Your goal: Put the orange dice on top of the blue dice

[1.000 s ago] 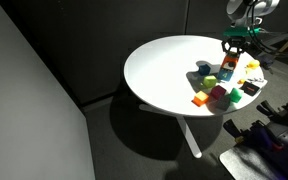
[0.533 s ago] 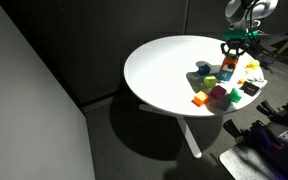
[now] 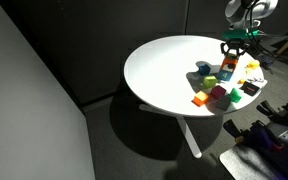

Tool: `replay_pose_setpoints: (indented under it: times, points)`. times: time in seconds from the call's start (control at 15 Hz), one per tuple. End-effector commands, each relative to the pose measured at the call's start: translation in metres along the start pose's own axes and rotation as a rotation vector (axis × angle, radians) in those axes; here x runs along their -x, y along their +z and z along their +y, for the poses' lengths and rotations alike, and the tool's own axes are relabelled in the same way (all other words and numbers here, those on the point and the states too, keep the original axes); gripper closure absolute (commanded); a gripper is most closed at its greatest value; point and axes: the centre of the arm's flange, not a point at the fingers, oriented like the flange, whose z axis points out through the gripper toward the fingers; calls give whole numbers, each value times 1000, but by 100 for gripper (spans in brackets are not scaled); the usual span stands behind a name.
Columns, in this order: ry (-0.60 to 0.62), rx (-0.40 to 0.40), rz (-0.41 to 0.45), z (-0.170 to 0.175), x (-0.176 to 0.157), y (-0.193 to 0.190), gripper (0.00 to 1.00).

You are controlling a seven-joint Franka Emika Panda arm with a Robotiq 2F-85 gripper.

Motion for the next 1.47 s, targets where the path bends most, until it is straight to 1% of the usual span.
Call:
replay_pose_setpoints:
  times: [0.0, 0.13, 0.2, 1.13, 1.4]
  points:
    - [-2, -11, -3, -1, 2, -3, 21]
    - [-10, -13, -8, 0, 5, -5, 3]
    - [-13, -13, -9, 0, 6, -5, 0]
    - [-79, -33, -25, 5, 26, -36, 0]
    - [-122, -51, -18, 5, 35, -50, 0]
